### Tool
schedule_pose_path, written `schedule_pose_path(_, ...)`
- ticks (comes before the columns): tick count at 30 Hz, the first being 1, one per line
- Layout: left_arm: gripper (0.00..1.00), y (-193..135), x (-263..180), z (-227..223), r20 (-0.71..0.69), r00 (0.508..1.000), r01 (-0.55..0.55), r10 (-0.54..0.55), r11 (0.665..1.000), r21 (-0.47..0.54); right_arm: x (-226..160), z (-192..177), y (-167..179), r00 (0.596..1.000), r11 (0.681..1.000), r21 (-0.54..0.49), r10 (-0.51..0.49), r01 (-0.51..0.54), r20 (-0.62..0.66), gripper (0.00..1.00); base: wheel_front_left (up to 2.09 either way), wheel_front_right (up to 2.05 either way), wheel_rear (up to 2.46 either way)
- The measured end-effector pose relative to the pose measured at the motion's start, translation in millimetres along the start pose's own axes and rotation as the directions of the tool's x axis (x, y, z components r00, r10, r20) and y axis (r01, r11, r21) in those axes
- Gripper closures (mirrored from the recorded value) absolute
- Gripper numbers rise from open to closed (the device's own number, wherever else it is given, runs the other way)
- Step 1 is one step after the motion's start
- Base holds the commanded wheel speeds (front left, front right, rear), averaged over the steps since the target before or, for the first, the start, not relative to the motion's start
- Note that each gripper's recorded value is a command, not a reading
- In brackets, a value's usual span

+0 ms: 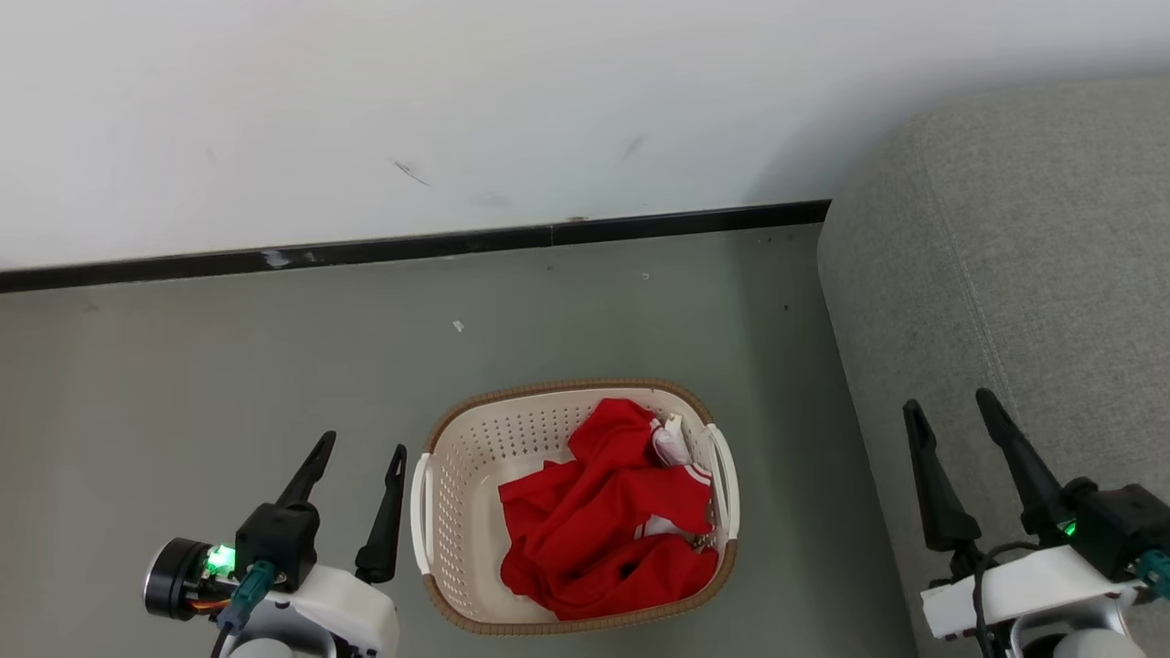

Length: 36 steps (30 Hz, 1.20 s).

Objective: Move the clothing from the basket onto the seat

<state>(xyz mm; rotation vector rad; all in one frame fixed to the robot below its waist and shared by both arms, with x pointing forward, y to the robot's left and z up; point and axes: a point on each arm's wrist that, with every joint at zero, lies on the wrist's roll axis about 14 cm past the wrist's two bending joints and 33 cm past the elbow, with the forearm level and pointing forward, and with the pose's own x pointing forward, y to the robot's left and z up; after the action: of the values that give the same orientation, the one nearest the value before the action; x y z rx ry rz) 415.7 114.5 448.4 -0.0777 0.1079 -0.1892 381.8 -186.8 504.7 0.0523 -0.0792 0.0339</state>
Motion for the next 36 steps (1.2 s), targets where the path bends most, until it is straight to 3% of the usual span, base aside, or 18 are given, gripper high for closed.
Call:
schedule_pose_path(17,0.00,-42,61,-54,-0.160,0.967,0.210,-0.199,0.976,0.057,38,4,-31,0.996,0.997,-0.021,-0.078,0.080,0.052,0.00,0.00,0.00,0.00)
schedule_pose_path(36,0.00,-82,84,-160,-0.394,0.843,0.417,-0.367,0.908,0.046,81,-7,-57,0.988,0.991,-0.023,-0.128,0.131,0.083,0.00,0.00,0.00,0.00)
